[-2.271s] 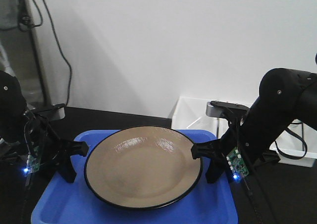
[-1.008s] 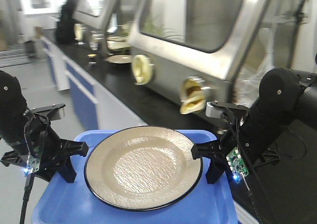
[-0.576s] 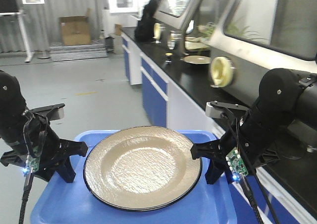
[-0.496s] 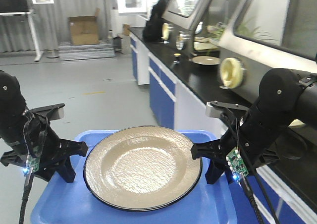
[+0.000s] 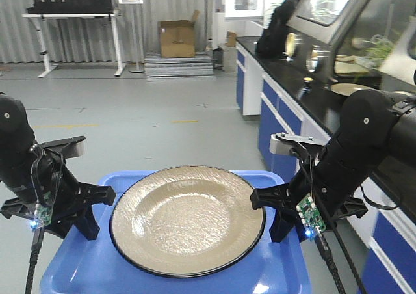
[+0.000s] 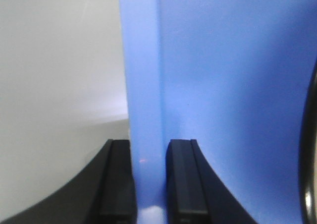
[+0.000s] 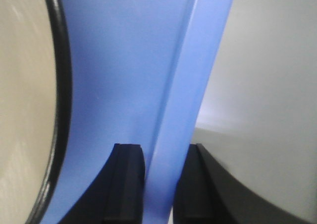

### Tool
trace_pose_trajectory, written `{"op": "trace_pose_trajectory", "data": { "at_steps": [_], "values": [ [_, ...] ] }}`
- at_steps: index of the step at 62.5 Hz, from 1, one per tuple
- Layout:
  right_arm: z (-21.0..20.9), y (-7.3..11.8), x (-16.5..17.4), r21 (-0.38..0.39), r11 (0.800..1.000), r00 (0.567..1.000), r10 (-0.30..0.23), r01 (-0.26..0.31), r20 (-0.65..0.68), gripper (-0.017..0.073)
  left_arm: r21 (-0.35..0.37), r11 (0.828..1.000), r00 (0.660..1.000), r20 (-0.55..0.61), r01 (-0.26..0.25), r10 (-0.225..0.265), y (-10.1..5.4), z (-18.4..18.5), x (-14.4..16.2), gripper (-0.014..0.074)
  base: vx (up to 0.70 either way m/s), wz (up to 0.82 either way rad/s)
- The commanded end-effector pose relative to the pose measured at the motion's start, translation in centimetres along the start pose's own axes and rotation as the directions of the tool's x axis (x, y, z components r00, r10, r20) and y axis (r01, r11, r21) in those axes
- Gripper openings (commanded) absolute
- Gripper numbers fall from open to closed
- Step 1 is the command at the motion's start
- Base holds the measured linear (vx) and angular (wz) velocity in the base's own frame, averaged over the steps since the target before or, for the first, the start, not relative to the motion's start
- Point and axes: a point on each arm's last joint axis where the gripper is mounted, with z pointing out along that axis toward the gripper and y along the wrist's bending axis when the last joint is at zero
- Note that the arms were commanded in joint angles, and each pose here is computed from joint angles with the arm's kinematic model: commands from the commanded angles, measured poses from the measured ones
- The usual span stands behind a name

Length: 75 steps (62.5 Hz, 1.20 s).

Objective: Place disk in tray to left cabinet
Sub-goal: 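Hold the tray level with both grippers while the base turns away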

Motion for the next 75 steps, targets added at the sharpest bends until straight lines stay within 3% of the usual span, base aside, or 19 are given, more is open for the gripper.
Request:
{"op": "trace_pose_trajectory", "data": {
  "at_steps": [1, 75],
  "values": [
    [-3.38, 1.21, -0.18, -0.062, 0.998, 0.992, -0.017, 0.025, 0.125, -0.0003, 0.063, 0.998, 0.994, 0.106, -0.009, 0.002, -1.48, -3.07, 0.04, -0.0001, 0.31, 0.32],
    [-3.36, 1.2, -0.01, -0.061, 0.998, 0.994, -0.018, 0.024, 0.106, -0.0003, 0.063, 0.998, 0.994, 0.106, -0.009, 0.002, -1.48, -3.07, 0.04, -0.0001, 0.5, 0.15]
  ]
}}
